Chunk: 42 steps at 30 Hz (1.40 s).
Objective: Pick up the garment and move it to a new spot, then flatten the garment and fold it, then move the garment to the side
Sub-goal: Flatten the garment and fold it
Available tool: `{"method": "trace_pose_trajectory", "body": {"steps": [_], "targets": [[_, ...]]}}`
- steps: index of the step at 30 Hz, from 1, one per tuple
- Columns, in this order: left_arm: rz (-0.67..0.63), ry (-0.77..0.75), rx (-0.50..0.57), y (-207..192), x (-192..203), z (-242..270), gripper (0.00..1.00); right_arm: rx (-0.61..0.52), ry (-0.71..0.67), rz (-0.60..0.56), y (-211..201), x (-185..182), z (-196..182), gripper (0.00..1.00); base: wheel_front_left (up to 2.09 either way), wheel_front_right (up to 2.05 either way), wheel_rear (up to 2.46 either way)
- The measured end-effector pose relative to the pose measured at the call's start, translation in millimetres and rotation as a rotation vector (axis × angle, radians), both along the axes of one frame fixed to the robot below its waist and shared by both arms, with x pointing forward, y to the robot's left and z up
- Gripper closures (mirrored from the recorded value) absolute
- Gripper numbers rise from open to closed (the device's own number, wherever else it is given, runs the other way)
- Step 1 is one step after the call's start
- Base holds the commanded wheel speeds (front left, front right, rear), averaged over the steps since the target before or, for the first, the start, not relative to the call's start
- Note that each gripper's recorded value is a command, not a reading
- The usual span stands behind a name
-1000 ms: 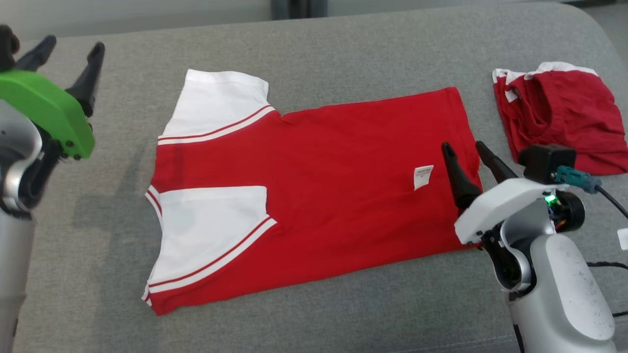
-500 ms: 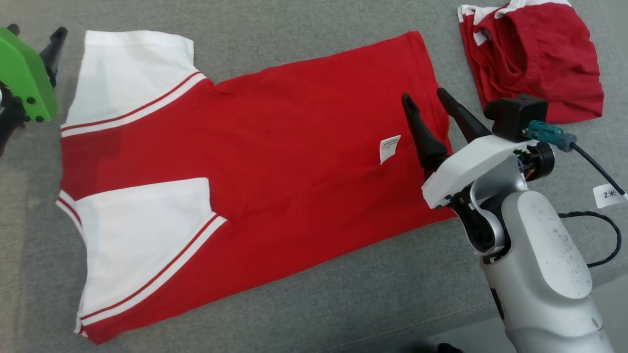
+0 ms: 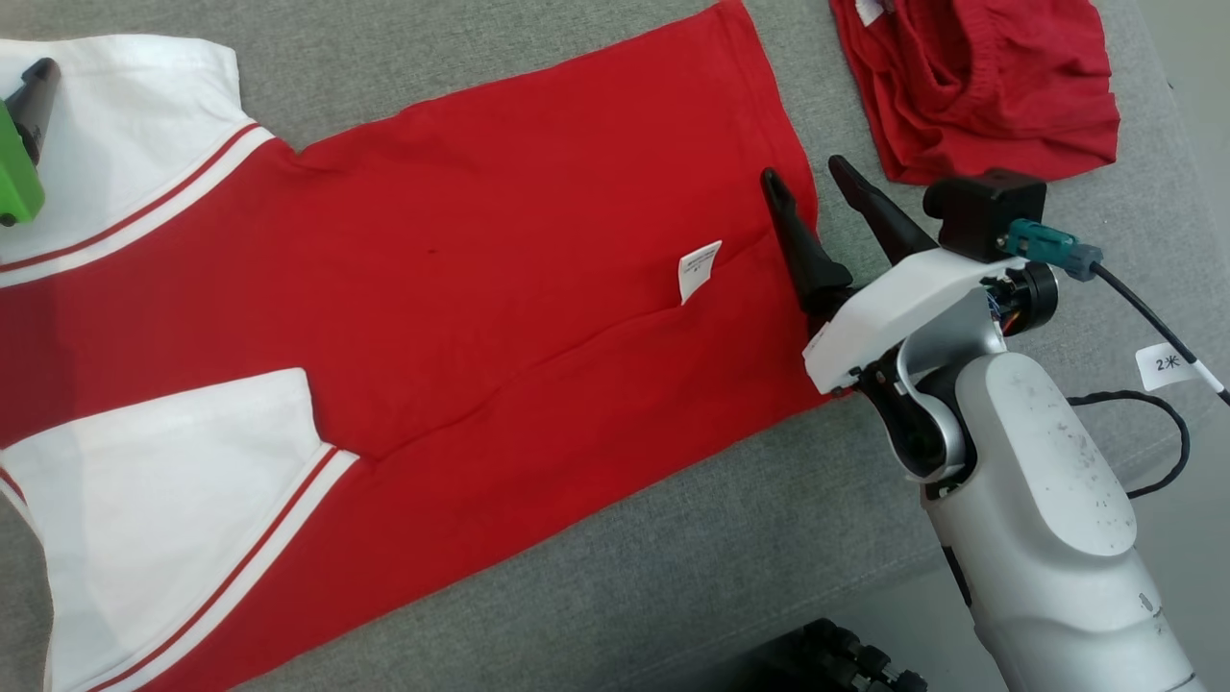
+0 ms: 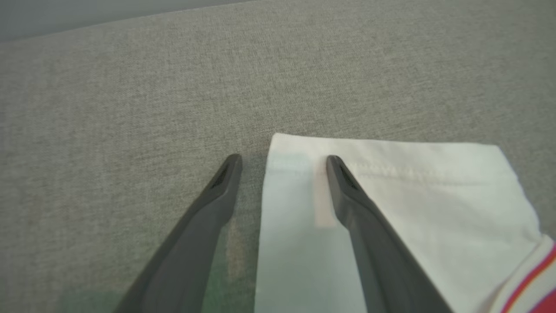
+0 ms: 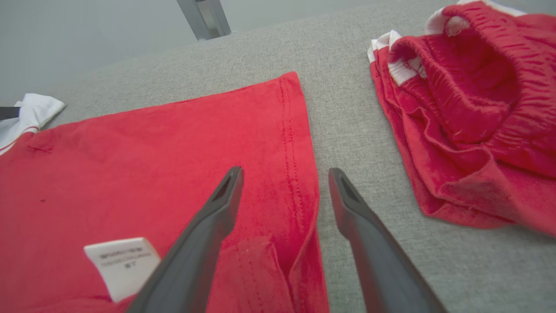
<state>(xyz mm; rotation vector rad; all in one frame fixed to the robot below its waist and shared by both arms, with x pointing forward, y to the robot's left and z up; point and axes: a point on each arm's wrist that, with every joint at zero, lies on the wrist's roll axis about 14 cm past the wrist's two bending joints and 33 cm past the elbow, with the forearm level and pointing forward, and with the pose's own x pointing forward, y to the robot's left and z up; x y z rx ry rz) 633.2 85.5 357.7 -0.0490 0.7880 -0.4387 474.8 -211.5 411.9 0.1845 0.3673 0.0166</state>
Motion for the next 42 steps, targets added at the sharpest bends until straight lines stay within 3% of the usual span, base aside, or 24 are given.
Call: {"method": "trace_pose_trajectory", "body": {"steps": [4, 5, 7, 8, 26, 36, 42], "targets": [[0.003, 0.017, 0.012, -0.2, 1.9, -6.3, 0.0, -0.002, -0.003, -0.003, -2.0, 2.2, -0.2, 0.0, 0.0, 0.0, 0.0], [0.003, 0.02, 0.013, -0.2, 1.8, -7.0, 0.4, -0.002, -0.002, -0.003, -2.1, 2.2, -0.7, 0.0, 0.0, 0.0, 0.0], [0.002, 0.019, 0.014, 0.3, 1.8, -6.3, 0.76, -0.002, -0.005, -0.003, -2.0, 3.3, -0.5, 0.0, 0.0, 0.0, 0.0], [0.001, 0.015, 0.013, 0.0, 1.9, -5.2, 1.0, -0.002, -0.008, -0.003, -2.0, 4.2, 0.1, 0.0, 0.0, 0.0, 0.0], [-0.041, -0.229, -0.133, -23.3, -13.9, 76.3, 1.0, -0.098, 0.013, 0.063, 4.5, 37.7, 16.3, 0.0, 0.0, 0.0, 0.0], [-0.029, -0.368, -0.187, -7.1, -44.7, 121.7, 1.0, -0.192, 0.105, 0.113, 4.1, 79.3, 19.8, 0.0, 0.0, 0.0, 0.0], [0.003, -0.386, -0.176, 14.5, -58.2, 122.8, 1.0, -0.237, 0.21, 0.133, 8.6, 97.2, 0.3, 0.0, 0.0, 0.0, 0.0]]}}
